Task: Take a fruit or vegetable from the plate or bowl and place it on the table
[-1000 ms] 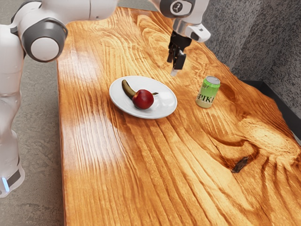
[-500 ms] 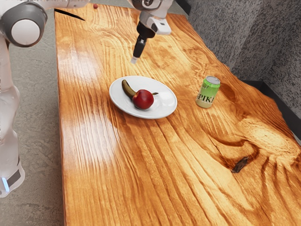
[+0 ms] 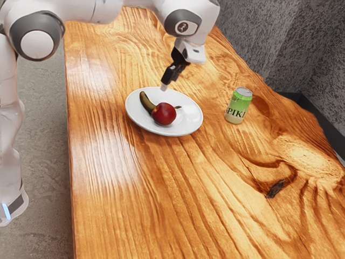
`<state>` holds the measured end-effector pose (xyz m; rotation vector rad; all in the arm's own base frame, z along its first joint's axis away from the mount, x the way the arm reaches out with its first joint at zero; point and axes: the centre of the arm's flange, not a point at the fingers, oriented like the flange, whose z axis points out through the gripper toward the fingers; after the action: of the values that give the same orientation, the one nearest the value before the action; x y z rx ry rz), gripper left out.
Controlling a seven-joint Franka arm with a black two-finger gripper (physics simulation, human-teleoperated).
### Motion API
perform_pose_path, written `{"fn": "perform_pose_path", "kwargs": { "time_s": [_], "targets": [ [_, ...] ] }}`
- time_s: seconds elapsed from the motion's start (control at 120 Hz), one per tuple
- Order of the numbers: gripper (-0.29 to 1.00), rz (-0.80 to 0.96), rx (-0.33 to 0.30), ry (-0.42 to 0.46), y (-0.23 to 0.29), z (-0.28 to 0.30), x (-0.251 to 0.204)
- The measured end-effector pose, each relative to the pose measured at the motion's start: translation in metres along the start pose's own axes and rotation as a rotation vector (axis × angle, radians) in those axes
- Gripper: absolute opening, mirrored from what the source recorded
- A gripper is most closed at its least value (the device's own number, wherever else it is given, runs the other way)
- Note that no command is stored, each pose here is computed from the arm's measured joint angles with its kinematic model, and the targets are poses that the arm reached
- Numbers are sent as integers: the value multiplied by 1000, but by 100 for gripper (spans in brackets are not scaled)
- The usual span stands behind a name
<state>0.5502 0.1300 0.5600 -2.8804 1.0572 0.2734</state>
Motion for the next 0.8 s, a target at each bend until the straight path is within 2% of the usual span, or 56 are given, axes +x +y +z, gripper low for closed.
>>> {"fn": "perform_pose_path", "kwargs": {
  "time_s": [0.15,0.417,0.8],
  "targets": [
    [70,-3,-14,7,-17,10,-20],
    [70,79,-37,-8,-8,31,-5],
    [70,87,-108,-15,-13,58,-19]
  ]
}}
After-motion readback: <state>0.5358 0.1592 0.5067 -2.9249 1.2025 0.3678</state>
